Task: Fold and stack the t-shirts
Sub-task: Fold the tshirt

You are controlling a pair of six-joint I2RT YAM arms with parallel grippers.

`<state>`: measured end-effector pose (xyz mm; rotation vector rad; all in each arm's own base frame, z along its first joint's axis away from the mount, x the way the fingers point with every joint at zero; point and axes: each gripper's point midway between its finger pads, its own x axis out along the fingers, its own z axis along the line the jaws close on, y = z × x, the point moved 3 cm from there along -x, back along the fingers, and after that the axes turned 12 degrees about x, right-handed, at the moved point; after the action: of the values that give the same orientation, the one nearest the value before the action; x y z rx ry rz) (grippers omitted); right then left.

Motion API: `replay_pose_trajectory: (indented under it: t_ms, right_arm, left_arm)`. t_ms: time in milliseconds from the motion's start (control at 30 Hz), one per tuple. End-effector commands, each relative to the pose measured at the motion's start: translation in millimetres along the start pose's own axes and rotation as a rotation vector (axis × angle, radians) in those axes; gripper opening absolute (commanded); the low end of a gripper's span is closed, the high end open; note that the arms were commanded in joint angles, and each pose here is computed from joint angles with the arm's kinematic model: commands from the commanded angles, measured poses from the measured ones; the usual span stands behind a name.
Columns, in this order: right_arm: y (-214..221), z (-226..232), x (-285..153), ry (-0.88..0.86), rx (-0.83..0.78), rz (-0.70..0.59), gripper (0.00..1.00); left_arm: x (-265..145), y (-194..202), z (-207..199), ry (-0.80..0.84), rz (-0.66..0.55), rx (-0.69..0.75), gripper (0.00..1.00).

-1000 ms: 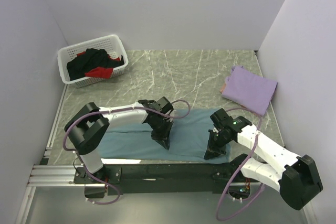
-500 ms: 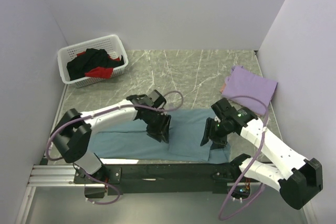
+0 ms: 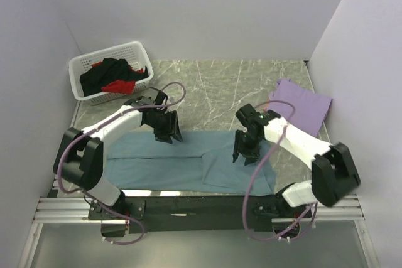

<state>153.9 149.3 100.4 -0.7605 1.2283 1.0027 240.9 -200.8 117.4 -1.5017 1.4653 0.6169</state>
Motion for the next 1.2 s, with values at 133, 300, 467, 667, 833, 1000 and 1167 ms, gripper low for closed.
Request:
replay_pose_trajectory:
  t_ms: [133, 300, 467, 667, 833, 1000, 1167]
  right_arm:
    - [-73, 49, 11, 0.047, -0.043, -0.217, 0.54]
    - [-93, 54, 36, 0.141, -0.06, -0.222, 0.54]
    - [-110, 63, 50, 0.189, -0.084, -0.233, 0.54]
    - [-138, 86, 61, 0.194, -0.094, -0.26, 0.55]
    - [-168, 110, 64, 0.168, -0.079, -0.28, 0.55]
    - [-200, 126, 73, 0.155, -0.055, -0.279, 0.55]
    - [-236, 159, 64, 0.089, -0.056, -0.322, 0.55]
  left_arm:
    - [26, 2, 37, -0.086, 0.038, -0.032, 0.53]
    - [40, 14, 66, -0.162, 0.103, -0.121, 0.52]
    - [43, 17, 78, -0.202, 0.105, -0.164, 0.52]
    - [34, -6, 75, -0.21, 0.02, -0.138, 0.53]
    - [18, -31, 70, -0.213, -0.059, -0.126, 0.53]
    - [0, -47, 75, -0.237, -0.126, -0.143, 0.54]
    - [-14, -47, 91, -0.257, -0.166, -0.179, 0.55]
